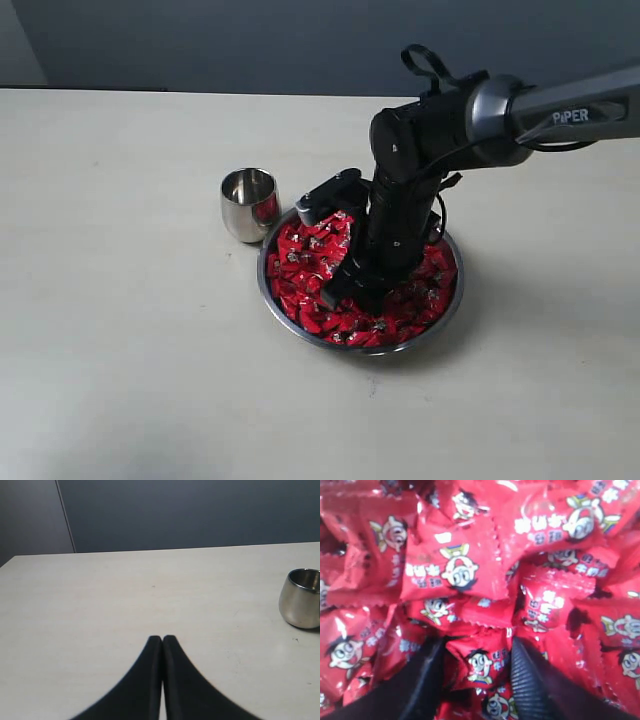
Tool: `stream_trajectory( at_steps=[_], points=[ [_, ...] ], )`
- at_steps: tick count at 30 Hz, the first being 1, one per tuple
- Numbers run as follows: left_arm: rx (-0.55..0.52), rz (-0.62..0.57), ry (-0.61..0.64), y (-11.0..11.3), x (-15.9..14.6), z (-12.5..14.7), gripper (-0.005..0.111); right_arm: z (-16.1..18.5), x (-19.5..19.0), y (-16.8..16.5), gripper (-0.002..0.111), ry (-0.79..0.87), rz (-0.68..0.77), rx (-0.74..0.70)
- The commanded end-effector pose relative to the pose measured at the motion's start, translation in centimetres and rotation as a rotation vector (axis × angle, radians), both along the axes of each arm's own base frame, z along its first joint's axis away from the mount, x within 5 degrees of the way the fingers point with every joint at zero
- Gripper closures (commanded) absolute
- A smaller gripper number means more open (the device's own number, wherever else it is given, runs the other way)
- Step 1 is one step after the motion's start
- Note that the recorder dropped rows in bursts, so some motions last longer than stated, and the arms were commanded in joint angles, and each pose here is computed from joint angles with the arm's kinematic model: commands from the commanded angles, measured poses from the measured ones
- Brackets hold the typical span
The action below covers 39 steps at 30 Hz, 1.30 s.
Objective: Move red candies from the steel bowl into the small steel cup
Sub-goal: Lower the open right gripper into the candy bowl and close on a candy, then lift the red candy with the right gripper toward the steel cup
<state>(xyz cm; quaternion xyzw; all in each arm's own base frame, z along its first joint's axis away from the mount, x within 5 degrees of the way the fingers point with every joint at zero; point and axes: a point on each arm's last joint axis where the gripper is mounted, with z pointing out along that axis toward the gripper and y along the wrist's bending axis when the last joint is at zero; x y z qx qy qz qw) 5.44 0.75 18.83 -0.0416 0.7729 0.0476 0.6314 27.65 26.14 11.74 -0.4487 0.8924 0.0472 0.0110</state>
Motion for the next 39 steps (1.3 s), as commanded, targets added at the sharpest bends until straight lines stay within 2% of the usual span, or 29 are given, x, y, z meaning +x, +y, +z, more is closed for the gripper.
stream_trajectory(
  at_steps=[1,5,7,12,14,23,32,39],
  points=[
    [-0.002,0.001,-0.003,0.0,0.0,-0.1,0.106,-0.6,-0.3,-0.1,0.065,0.025,-0.003,-0.026],
    [-0.002,0.001,-0.003,0.0,0.0,-0.1,0.106,-0.6,-0.3,-0.1,0.066,0.025,-0.003,-0.026],
    [-0.002,0.001,-0.003,0.0,0.0,-0.1,0.106,-0.6,-0.3,-0.1,0.070,0.025,-0.003,-0.026],
    [-0.002,0.001,-0.003,0.0,0.0,-0.1,0.106,-0.6,-0.3,-0.2,0.098,0.028,0.002,-0.036],
    [-0.002,0.001,-0.003,0.0,0.0,-0.1,0.106,-0.6,-0.3,-0.2,0.104,0.028,0.002,-0.036],
    [-0.002,0.001,-0.003,0.0,0.0,-0.1,0.106,0.0,0.1,0.2,0.105,0.013,0.002,-0.024],
    [-0.002,0.001,-0.003,0.0,0.0,-0.1,0.106,4.2,1.2,1.1,0.105,-0.077,-0.002,0.058],
    [-0.002,0.001,-0.003,0.0,0.0,-0.1,0.106,5.8,1.3,0.9,0.105,-0.126,-0.004,0.071]
  ],
)
